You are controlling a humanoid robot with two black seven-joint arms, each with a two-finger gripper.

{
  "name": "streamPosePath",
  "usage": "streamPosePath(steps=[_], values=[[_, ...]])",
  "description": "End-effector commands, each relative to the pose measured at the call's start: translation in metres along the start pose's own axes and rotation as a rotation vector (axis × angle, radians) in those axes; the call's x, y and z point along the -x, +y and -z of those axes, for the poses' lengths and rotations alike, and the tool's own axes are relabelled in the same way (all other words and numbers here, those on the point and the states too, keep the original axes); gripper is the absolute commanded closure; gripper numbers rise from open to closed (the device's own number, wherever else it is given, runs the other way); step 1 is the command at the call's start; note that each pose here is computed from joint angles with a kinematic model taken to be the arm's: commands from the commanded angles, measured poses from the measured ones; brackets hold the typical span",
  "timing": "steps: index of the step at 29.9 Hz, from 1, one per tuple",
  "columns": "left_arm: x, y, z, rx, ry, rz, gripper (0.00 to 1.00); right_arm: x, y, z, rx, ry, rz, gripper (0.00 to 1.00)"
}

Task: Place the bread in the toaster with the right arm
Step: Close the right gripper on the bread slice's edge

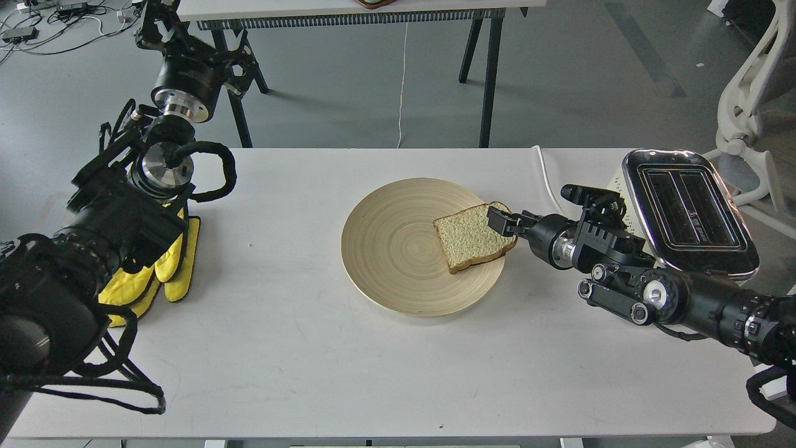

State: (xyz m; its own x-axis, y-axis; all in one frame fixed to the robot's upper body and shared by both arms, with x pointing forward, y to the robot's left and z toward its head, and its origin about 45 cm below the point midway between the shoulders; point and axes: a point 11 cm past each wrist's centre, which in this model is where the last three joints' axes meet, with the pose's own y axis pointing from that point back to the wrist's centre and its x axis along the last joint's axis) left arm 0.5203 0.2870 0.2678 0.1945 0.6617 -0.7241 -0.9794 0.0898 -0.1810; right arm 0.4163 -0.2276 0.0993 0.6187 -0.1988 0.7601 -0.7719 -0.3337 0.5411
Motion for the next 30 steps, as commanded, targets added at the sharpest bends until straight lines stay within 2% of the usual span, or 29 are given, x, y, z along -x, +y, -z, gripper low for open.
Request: streamPosePath(steps=[1,13,24,30], values=[[-0.001,0.000,-0.001,0.000,-0.002,-0.001,0.00,0.002,-0.001,0.001,0.001,-0.002,0.005,0.32],[0.000,0.000,0.001,-0.003,-0.001,0.001,0.00,0.005,-0.002,-0.006,0.038,-0.058,-0.002,0.42],[0.001,0.000,0.000,-0.002,-0.001,0.002,0.00,0.006,-0.002,-0.004,0.037,-0.079,-0.002,0.71],[0.000,0.000,0.001,-0.003,-0.001,0.001,0.00,0.003,-0.003,-0.004,0.039,-0.084,-0.013,0.92]])
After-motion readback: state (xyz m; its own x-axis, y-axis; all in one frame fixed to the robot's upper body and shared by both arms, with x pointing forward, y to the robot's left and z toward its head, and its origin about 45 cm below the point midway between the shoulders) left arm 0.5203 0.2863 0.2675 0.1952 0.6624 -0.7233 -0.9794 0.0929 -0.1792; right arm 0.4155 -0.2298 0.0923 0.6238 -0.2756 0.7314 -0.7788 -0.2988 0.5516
